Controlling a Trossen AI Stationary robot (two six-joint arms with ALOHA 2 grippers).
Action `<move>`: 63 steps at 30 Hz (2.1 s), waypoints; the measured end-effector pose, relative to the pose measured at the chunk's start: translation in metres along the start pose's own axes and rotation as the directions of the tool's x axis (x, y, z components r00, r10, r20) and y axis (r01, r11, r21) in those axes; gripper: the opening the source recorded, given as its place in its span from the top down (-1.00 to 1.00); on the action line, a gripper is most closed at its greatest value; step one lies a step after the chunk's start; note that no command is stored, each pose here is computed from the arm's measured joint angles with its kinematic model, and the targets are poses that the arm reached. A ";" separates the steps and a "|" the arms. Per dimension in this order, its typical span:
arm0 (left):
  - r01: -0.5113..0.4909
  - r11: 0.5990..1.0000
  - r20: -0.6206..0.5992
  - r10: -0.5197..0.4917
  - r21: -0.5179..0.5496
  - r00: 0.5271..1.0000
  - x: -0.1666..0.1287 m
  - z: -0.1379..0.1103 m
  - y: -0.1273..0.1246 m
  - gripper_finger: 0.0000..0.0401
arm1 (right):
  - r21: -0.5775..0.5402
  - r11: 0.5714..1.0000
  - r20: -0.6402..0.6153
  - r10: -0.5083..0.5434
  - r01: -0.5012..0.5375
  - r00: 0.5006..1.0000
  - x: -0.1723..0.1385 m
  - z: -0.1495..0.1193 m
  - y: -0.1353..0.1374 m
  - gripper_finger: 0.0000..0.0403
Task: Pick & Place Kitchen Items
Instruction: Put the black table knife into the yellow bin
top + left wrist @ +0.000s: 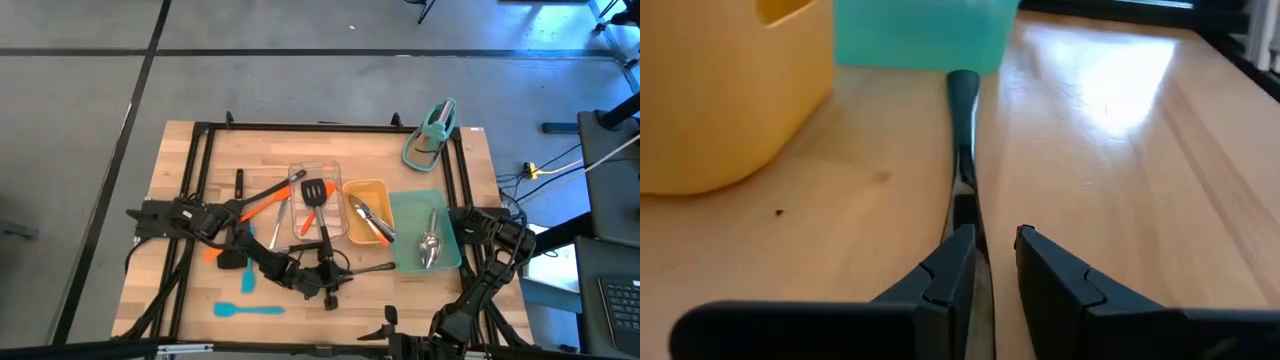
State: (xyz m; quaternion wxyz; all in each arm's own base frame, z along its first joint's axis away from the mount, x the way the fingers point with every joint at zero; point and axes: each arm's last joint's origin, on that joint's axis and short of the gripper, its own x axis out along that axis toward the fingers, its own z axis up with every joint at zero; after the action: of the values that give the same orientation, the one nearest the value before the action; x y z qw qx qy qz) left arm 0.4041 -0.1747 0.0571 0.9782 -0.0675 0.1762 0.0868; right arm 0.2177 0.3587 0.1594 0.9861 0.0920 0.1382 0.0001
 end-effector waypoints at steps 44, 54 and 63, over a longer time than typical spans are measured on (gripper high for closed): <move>-0.080 0.967 -0.060 0.098 0.242 0.993 -0.108 -0.003 -0.078 0.81 | 0.021 1.000 -0.025 0.015 -0.014 1.000 0.001 -0.001 -0.001 0.25; -0.092 0.971 0.127 0.065 0.222 0.990 -0.165 0.026 -0.110 0.64 | -0.032 0.999 -0.041 -0.045 0.044 0.998 0.028 0.008 -0.019 0.25; -0.019 0.995 0.179 0.002 0.094 0.984 -0.180 0.006 -0.089 0.68 | -0.221 0.975 -0.186 -0.036 -0.006 0.982 0.067 0.016 -0.052 0.25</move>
State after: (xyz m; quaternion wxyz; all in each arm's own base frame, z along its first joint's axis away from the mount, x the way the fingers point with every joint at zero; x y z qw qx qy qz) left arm 0.2570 -0.2870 0.1361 0.9917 -0.0120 0.0918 0.0891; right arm 0.2851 0.3062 0.1472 0.9726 -0.0194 0.2310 0.0166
